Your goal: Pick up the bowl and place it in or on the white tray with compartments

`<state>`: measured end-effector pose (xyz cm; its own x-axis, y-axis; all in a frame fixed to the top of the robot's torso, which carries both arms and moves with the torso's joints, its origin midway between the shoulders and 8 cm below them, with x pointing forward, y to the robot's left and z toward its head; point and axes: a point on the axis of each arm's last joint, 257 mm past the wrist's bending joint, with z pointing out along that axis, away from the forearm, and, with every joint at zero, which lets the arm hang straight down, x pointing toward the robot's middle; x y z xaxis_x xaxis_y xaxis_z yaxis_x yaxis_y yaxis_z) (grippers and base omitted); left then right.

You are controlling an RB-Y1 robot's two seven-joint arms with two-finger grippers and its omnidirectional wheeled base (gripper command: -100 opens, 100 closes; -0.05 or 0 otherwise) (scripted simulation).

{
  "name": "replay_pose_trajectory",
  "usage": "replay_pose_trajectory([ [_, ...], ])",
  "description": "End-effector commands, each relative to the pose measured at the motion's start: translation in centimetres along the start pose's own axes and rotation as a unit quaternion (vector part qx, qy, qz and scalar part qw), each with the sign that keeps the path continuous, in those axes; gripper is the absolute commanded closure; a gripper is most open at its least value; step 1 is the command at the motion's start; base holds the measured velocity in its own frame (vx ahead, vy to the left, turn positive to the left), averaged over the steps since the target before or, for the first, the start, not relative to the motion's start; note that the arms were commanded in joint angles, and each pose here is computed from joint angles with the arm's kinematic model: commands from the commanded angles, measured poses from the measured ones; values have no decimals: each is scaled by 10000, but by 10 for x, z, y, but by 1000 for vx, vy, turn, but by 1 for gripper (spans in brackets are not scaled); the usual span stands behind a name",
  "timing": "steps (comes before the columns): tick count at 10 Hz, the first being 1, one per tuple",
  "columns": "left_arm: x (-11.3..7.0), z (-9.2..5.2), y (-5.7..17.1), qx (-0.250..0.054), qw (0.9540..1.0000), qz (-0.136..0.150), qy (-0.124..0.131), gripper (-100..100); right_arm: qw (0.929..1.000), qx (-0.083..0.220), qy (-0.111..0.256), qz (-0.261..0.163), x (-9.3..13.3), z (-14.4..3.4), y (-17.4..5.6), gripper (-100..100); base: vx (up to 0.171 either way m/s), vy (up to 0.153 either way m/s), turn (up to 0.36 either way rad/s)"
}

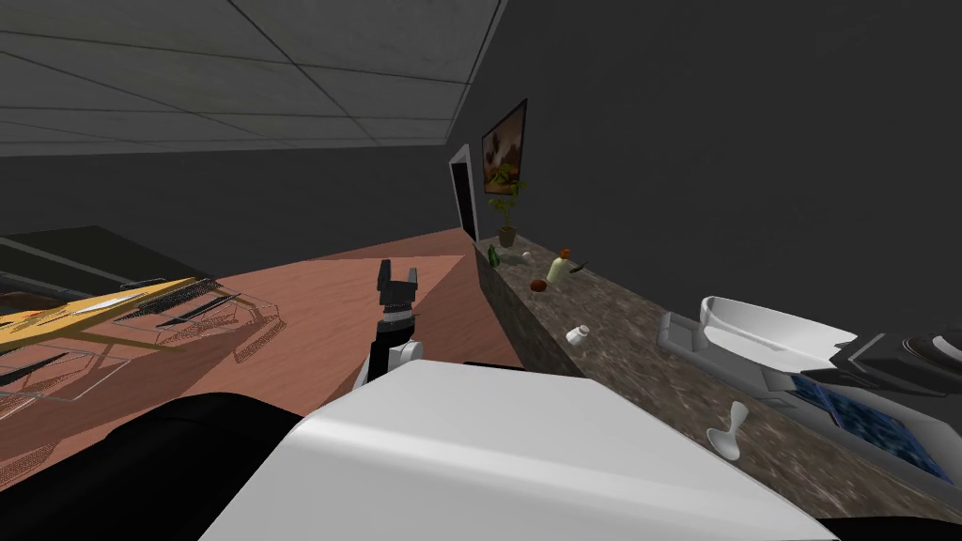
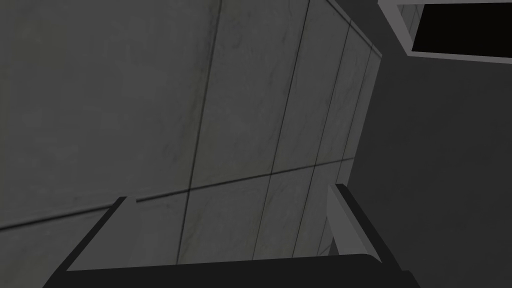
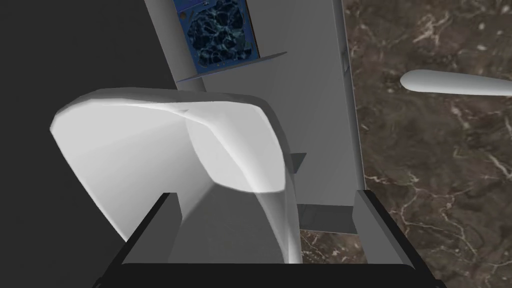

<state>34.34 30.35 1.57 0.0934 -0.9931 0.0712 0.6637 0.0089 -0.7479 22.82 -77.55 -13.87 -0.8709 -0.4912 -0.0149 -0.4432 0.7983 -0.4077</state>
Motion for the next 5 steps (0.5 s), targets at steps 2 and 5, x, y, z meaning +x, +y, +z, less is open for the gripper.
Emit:
replay_pose_trajectory([
  [2, 0, 0, 0, 2, 10000, -1, 1, 0, 9995, -89, 135, 267, 6, -5, 1, -100, -120, -68, 300],
  [5, 0, 0, 0, 0, 10000, 0, 1, 0, 9981, -168, 271, 533, 11, -10, 1, -100, -119, -81, 193],
])
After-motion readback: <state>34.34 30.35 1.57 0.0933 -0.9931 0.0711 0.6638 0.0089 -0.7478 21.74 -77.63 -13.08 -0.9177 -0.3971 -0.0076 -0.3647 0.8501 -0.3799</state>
